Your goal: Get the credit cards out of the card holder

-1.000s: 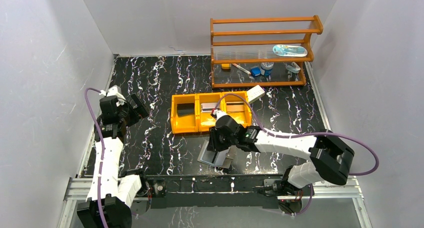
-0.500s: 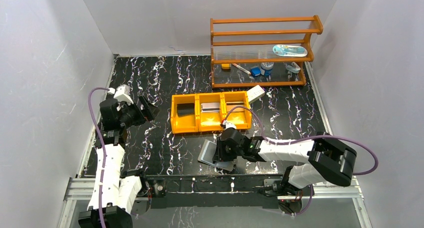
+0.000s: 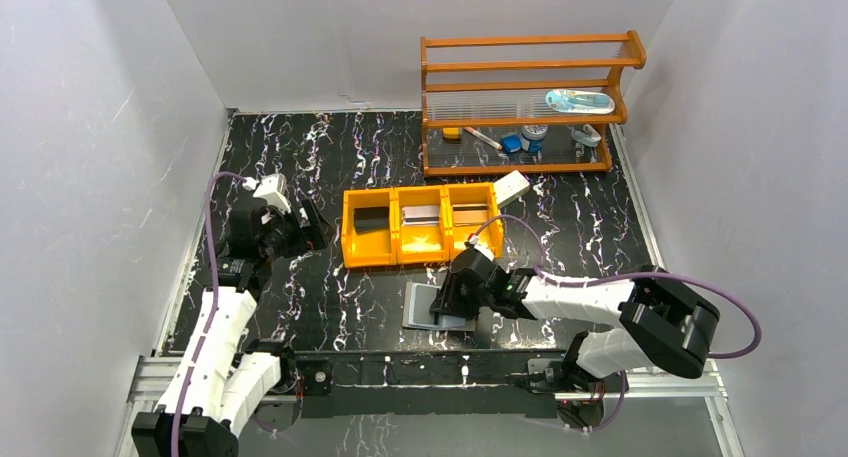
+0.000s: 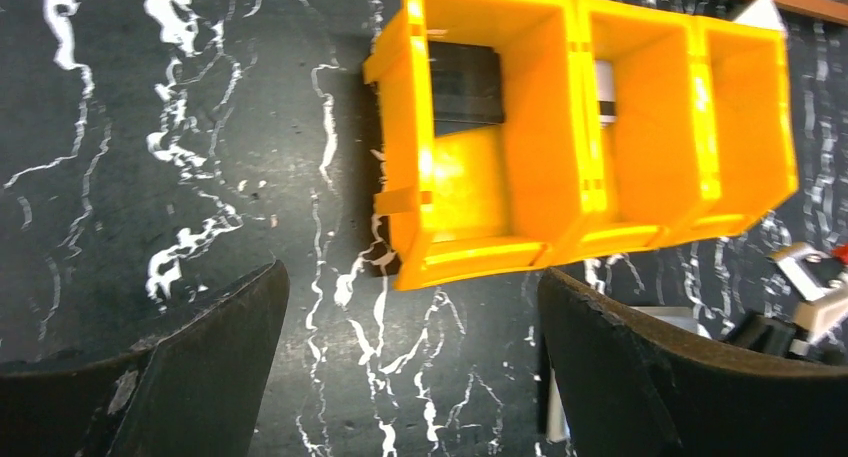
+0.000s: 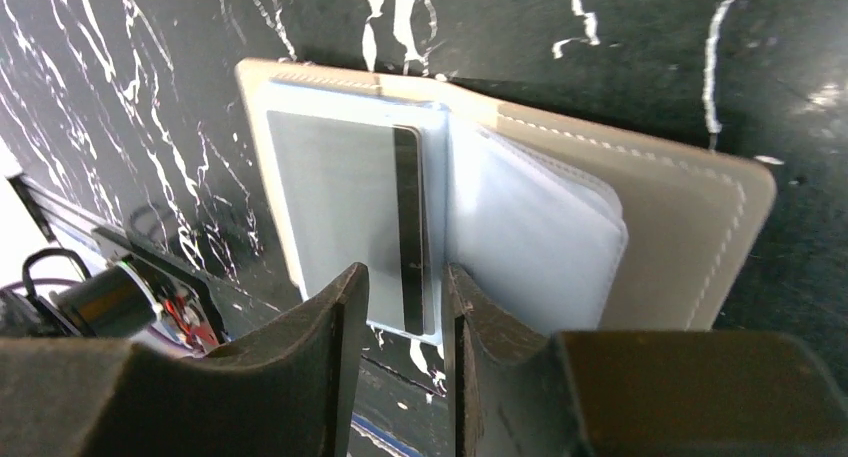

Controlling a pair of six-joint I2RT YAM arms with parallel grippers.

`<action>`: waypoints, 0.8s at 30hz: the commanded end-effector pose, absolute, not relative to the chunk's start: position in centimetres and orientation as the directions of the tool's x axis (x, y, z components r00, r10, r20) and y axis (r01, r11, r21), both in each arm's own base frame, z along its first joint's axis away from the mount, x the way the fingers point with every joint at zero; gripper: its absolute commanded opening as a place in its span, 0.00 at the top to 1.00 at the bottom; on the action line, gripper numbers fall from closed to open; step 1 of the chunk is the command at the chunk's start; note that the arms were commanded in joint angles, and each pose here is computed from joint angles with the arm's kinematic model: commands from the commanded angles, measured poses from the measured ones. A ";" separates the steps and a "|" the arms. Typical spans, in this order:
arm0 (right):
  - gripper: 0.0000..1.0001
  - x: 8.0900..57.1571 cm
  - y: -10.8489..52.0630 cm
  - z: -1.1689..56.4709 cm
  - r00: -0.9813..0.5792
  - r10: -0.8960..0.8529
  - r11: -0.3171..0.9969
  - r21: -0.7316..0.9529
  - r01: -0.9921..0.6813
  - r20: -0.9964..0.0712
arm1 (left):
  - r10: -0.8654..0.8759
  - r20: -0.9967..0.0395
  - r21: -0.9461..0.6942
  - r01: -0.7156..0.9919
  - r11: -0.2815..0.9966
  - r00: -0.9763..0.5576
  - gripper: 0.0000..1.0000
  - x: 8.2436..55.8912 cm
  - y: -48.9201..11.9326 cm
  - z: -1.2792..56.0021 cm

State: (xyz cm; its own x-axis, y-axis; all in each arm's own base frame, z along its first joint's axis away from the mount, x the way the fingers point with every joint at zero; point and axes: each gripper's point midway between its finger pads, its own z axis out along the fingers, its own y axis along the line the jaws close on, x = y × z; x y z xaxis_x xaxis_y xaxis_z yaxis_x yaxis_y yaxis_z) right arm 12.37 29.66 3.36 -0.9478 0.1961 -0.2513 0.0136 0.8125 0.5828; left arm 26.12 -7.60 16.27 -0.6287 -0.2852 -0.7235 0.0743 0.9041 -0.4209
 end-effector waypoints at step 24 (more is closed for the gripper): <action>0.59 14.6 30.5 6.5 -0.926 0.265 0.771 0.636 0.037 -0.267 | 0.023 -0.440 -0.652 0.337 0.679 -0.898 0.31 17.9 -22.7 14.7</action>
